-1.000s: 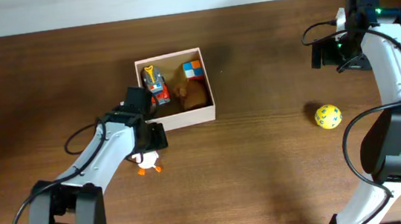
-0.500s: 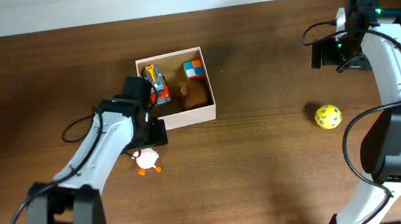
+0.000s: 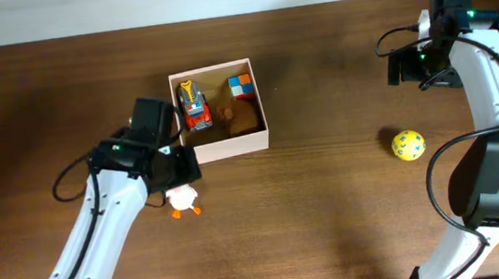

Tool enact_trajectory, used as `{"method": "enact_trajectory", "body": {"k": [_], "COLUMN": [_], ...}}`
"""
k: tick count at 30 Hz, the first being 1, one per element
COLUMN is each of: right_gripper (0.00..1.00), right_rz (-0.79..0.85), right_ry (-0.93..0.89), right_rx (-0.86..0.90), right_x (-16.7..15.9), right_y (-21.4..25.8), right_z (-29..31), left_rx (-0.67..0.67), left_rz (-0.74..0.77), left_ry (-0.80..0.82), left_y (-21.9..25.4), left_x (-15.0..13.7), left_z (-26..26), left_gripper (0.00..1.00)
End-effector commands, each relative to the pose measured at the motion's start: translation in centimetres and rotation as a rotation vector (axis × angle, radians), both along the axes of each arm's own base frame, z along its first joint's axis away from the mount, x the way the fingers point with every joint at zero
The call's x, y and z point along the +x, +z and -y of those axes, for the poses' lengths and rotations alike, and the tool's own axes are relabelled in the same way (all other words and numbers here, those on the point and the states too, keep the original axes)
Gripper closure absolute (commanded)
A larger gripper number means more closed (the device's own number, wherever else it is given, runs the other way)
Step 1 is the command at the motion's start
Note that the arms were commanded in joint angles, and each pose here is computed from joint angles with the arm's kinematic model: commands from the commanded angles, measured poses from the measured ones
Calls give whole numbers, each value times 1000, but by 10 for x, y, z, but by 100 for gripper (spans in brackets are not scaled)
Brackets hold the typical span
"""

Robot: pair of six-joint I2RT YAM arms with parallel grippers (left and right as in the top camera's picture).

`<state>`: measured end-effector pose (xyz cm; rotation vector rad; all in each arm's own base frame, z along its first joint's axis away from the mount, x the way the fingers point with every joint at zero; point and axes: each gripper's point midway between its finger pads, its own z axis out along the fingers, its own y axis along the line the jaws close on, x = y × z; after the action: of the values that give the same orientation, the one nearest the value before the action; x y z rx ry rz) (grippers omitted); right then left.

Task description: Pack container

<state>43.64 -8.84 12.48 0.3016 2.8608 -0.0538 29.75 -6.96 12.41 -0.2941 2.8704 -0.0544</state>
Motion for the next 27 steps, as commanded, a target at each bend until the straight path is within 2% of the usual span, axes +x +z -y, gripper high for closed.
{"method": "enact_trajectory", "body": {"k": [1, 5, 13, 20, 27], "right_gripper": [1, 1, 1, 1, 1], "right_rz": [40, 40, 40, 40, 40], "right_ry": [12, 12, 12, 12, 12], "right_rx": [-5, -5, -5, -5, -5], "right_x": [4, 4, 4, 4, 4], "right_y": [15, 15, 15, 15, 15], "right_z": [-2, -2, -2, -2, -2], "left_rx": [-7, -23, -87, -87, -82], "left_rz": [-82, -98, -42, -73, -55], "left_ry": [90, 97, 105, 179, 234], "left_y": [-28, -48, -67, -87, -98], "left_x": [-19, -26, -17, -29, -27], "left_z": [-4, -3, 7, -5, -26], "left_gripper": [15, 16, 26, 26, 26]}}
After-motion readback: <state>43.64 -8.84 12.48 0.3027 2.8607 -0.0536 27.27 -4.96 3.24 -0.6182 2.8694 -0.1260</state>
